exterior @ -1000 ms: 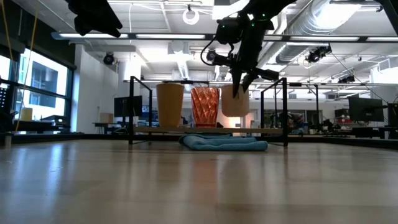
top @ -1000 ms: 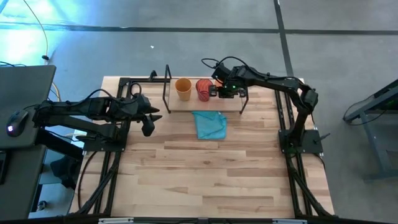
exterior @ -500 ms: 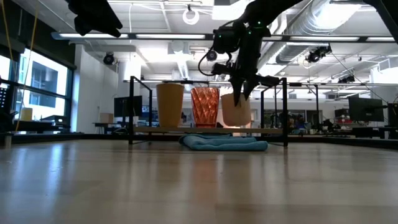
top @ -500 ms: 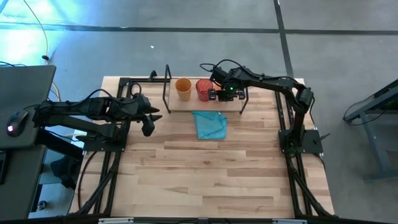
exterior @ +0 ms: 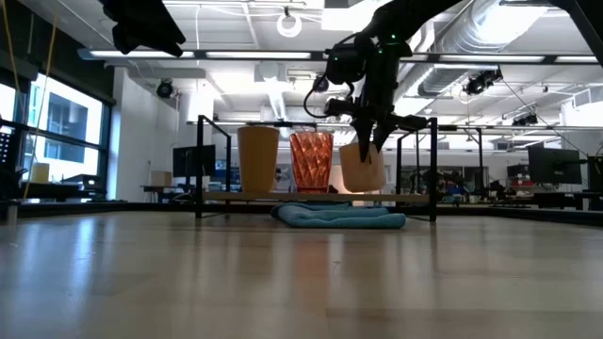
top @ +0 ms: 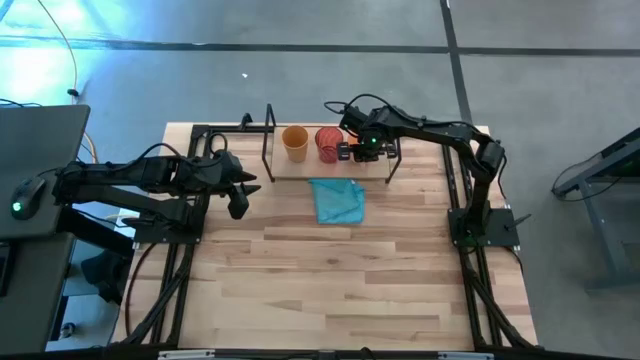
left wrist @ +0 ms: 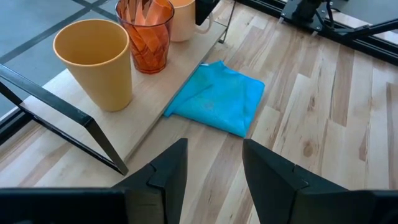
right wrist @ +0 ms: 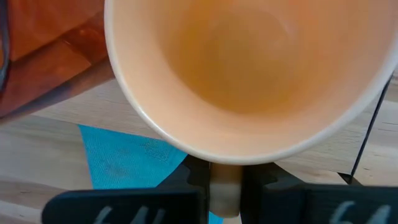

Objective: Stack small to large cups/mugs on shelf
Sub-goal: Put the light orange mug on the shelf

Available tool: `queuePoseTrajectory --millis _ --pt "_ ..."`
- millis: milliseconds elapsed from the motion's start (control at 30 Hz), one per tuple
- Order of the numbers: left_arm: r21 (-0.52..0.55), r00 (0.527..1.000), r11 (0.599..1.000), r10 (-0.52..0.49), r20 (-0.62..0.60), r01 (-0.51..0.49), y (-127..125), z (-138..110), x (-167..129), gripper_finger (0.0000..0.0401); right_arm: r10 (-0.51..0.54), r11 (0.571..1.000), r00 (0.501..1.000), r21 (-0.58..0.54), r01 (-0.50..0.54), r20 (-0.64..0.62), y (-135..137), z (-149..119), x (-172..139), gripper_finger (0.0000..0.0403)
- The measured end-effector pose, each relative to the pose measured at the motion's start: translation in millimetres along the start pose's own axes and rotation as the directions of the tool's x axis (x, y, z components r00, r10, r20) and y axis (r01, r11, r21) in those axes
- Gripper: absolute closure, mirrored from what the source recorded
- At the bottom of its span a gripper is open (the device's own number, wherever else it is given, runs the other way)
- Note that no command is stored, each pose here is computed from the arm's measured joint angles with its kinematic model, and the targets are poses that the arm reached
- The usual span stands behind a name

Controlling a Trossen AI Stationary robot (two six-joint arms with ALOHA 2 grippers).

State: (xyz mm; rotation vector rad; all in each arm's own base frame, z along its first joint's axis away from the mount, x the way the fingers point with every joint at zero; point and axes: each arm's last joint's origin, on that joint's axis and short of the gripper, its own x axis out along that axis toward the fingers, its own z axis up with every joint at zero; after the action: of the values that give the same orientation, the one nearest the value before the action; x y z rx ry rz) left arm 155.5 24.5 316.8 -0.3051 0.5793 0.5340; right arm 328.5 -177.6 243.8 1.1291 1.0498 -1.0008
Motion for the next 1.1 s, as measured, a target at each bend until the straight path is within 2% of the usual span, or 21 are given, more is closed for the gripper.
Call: queuePoseTrajectory --millis 367,633,1100 --pt "-0.002 1.000 1.000 -0.001 0.000 0.001 0.0 0.0 0.0 0.0258 0.000 1.000 1.000 0.003 0.000 0.000 0.0 0.0 0.1 0.0380" --pt "-0.015 1.000 1.000 -0.003 -0.001 0.003 -0.1 0.0 0.0 0.0258 0.001 1.000 1.000 0.023 -0.001 0.001 0.2 -0.2 0.1 0.0331" --pt "-0.024 0.999 0.999 -0.038 -0.017 0.038 -1.1 -0.5 0.0 0.0258 -0.010 1.000 1.000 0.000 0.010 0.020 0.1 0.4 0.1 0.0325"
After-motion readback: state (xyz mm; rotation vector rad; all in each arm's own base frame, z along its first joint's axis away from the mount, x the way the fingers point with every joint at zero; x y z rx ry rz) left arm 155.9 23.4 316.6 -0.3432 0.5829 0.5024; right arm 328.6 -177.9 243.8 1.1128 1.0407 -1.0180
